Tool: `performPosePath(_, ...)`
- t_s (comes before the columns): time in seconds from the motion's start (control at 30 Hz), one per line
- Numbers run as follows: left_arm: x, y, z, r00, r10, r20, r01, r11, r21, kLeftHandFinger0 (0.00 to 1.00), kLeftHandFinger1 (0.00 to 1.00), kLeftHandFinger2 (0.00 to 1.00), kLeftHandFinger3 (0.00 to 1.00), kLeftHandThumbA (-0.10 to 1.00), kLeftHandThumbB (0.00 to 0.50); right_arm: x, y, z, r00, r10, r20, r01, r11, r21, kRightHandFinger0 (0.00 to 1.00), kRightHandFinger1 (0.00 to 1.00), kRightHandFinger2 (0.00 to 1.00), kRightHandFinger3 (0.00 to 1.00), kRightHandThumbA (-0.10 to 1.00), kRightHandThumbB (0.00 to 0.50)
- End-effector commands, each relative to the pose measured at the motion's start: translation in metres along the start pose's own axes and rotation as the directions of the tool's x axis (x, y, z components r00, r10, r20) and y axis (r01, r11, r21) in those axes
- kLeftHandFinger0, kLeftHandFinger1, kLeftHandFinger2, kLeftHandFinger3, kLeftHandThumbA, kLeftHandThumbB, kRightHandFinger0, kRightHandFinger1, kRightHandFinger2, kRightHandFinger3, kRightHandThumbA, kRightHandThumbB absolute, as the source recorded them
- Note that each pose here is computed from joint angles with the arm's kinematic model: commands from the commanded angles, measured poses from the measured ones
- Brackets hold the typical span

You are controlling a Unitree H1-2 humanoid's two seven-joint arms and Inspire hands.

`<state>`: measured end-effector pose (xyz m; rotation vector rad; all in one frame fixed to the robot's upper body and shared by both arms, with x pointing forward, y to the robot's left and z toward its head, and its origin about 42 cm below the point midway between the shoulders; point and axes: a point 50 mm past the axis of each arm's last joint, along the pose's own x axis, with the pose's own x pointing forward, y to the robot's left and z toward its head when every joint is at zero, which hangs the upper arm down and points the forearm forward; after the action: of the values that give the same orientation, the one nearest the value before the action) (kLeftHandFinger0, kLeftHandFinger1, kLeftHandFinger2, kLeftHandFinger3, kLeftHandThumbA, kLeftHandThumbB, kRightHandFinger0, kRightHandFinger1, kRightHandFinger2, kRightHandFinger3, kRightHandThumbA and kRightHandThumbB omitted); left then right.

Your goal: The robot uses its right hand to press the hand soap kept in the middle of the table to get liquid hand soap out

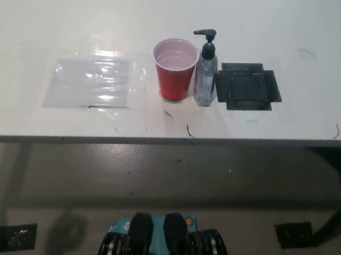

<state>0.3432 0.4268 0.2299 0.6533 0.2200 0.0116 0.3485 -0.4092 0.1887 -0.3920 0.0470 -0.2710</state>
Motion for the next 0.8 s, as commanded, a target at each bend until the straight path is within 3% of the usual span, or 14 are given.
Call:
performPosePath(0.0, -0.005, 0.018, 0.008, 1.0, 0.019, 0.003, -0.019, 0.999, 0.041, 1.0, 1.0, 1.0, 0.99, 0.02, 0.0, 0.001, -0.018, 0.023, 0.998, -0.019, 0.052, 0.018, 0.999, 0.026, 0.18, 0.27, 0.32, 0.48, 0.35, 0.193)
performPosePath(0.03, -0.005, 0.017, 0.007, 1.0, 0.017, 0.001, -0.017, 0.999, 0.043, 1.0, 1.0, 1.0, 0.99, 0.02, 0.0, 0.001, -0.019, 0.025, 0.998, -0.019, 0.054, 0.017, 1.0, 0.026, 0.2, 0.27, 0.34, 0.51, 0.35, 0.193)
performPosePath(0.07, -0.005, 0.017, 0.007, 1.0, 0.014, -0.001, -0.014, 0.999, 0.05, 1.0, 1.0, 1.0, 0.99, 0.02, 0.0, 0.006, -0.027, 0.044, 0.997, -0.026, 0.076, 0.025, 1.0, 0.014, 0.3, 0.38, 0.47, 0.59, 0.34, 0.198)
performPosePath(0.13, -0.006, 0.016, 0.006, 1.0, 0.012, -0.003, -0.011, 0.999, 0.045, 1.0, 1.0, 1.0, 0.98, 0.01, 0.0, 0.009, -0.03, 0.053, 0.996, -0.027, 0.082, 0.026, 1.0, 0.015, 0.38, 0.46, 0.55, 0.64, 0.35, 0.204)
performPosePath(0.2, -0.007, 0.015, 0.003, 1.0, 0.013, -0.005, -0.013, 1.0, 0.026, 1.0, 1.0, 1.0, 0.95, -0.02, 0.0, 0.016, -0.04, 0.078, 0.989, -0.025, 0.144, 0.032, 0.998, -0.045, 0.47, 0.58, 0.67, 0.75, 0.38, 0.186)
performPosePath(0.23, -0.008, 0.015, 0.003, 1.0, 0.016, -0.005, -0.015, 0.999, 0.031, 1.0, 1.0, 1.0, 0.95, -0.02, 0.0, 0.018, -0.043, 0.09, 0.985, -0.018, 0.17, 0.032, 0.996, -0.08, 0.5, 0.6, 0.69, 0.78, 0.4, 0.181)
performPosePath(0.37, -0.011, 0.013, 0.0, 1.0, 0.005, -0.009, -0.005, 1.0, 0.023, 1.0, 1.0, 1.0, 0.96, -0.04, 0.0, 0.029, -0.05, 0.127, 0.975, 0.003, 0.222, 0.018, 0.995, -0.093, 0.59, 0.65, 0.73, 0.85, 0.32, 0.152)
performPosePath(0.43, -0.01, 0.013, 0.0, 1.0, 0.011, -0.012, -0.011, 1.0, 0.022, 1.0, 1.0, 1.0, 0.94, -0.05, 0.0, 0.036, -0.05, 0.161, 0.961, 0.013, 0.277, 0.014, 0.995, -0.096, 0.61, 0.69, 0.77, 0.88, 0.22, 0.133)
performPosePath(0.47, -0.012, 0.013, -0.001, 1.0, 0.006, -0.015, -0.006, 1.0, 0.031, 1.0, 1.0, 1.0, 0.95, -0.04, 0.0, 0.038, -0.047, 0.171, 0.952, 0.034, 0.303, 0.004, 0.992, -0.124, 0.67, 0.74, 0.81, 0.91, 0.17, 0.098)
performPosePath(0.5, -0.013, 0.013, -0.001, 1.0, 0.005, -0.014, -0.005, 1.0, 0.029, 1.0, 1.0, 1.0, 0.96, -0.05, 0.0, 0.041, -0.045, 0.183, 0.946, 0.041, 0.323, -0.004, 0.993, -0.116, 0.72, 0.77, 0.82, 0.89, 0.14, 0.096)
performPosePath(0.57, -0.012, 0.015, -0.001, 1.0, 0.005, -0.016, -0.004, 0.999, 0.036, 1.0, 1.0, 1.0, 0.97, -0.06, 0.0, 0.045, -0.039, 0.2, 0.928, 0.064, 0.366, -0.016, 0.991, -0.135, 0.75, 0.78, 0.82, 0.9, 0.17, 0.089)
performPosePath(0.7, -0.012, 0.015, 0.002, 1.0, 0.005, -0.007, -0.004, 0.999, 0.046, 1.0, 1.0, 1.0, 0.96, -0.05, 0.0, 0.051, -0.023, 0.247, 0.884, 0.14, 0.445, -0.066, 0.982, -0.177, 1.0, 0.93, 0.92, 1.0, 0.25, 0.08)
performPosePath(0.73, -0.012, 0.014, 0.002, 1.0, 0.007, -0.007, -0.007, 0.999, 0.043, 1.0, 1.0, 1.0, 0.96, -0.04, 0.0, 0.055, -0.014, 0.267, 0.863, 0.186, 0.47, -0.097, 0.974, -0.207, 1.0, 1.0, 1.0, 1.0, 0.31, 0.079)
performPosePath(0.77, -0.013, 0.014, 0.002, 1.0, 0.005, -0.007, -0.005, 0.999, 0.042, 1.0, 1.0, 1.0, 0.96, -0.04, 0.0, 0.057, -0.005, 0.283, 0.845, 0.216, 0.489, -0.096, 0.961, -0.257, 1.0, 1.0, 1.0, 1.0, 0.36, 0.086)
